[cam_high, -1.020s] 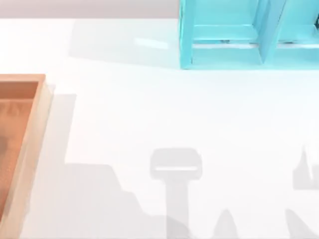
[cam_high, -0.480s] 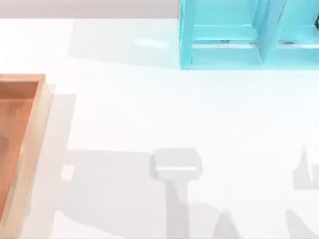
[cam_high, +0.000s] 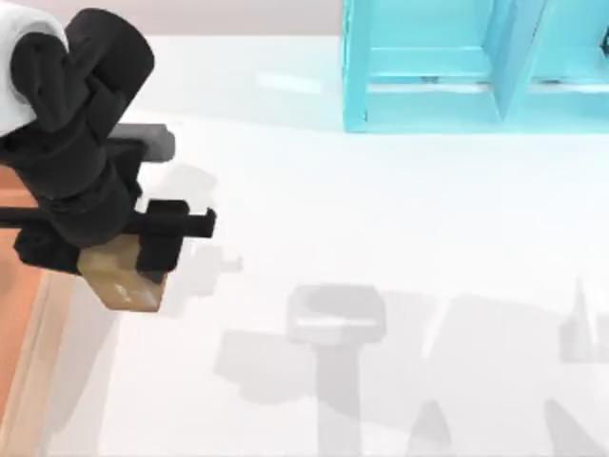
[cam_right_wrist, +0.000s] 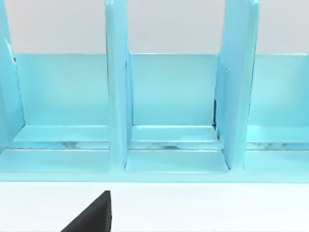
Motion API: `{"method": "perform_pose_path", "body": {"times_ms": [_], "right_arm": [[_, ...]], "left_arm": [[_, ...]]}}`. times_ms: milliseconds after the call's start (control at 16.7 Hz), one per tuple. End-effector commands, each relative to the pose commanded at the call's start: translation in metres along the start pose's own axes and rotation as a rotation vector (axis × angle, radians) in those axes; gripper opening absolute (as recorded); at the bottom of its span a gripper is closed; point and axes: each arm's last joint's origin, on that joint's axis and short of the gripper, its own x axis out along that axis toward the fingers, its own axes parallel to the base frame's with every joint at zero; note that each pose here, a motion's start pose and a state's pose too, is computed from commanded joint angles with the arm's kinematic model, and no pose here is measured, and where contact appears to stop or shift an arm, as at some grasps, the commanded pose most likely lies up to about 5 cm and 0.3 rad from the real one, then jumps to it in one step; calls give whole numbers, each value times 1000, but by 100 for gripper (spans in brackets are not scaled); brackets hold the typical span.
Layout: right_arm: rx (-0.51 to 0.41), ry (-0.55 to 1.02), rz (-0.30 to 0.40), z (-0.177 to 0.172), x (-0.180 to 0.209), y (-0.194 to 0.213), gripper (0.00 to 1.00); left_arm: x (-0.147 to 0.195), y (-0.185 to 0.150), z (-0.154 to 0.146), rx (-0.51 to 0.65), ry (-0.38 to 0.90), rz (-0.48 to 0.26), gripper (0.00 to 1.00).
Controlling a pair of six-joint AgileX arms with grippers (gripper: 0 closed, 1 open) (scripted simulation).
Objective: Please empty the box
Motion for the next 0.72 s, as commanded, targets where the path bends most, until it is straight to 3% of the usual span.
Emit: {"method": "perform_pose_path", "body": {"times_ms": [300,720], "right_arm": [[0,0,0,0,0,0,100],[0,0,0,0,0,0,100]], "left_arm": [[35,-68,-41,-86,53,48,0],[47,-83,-61,-111,67,83,0]]}}
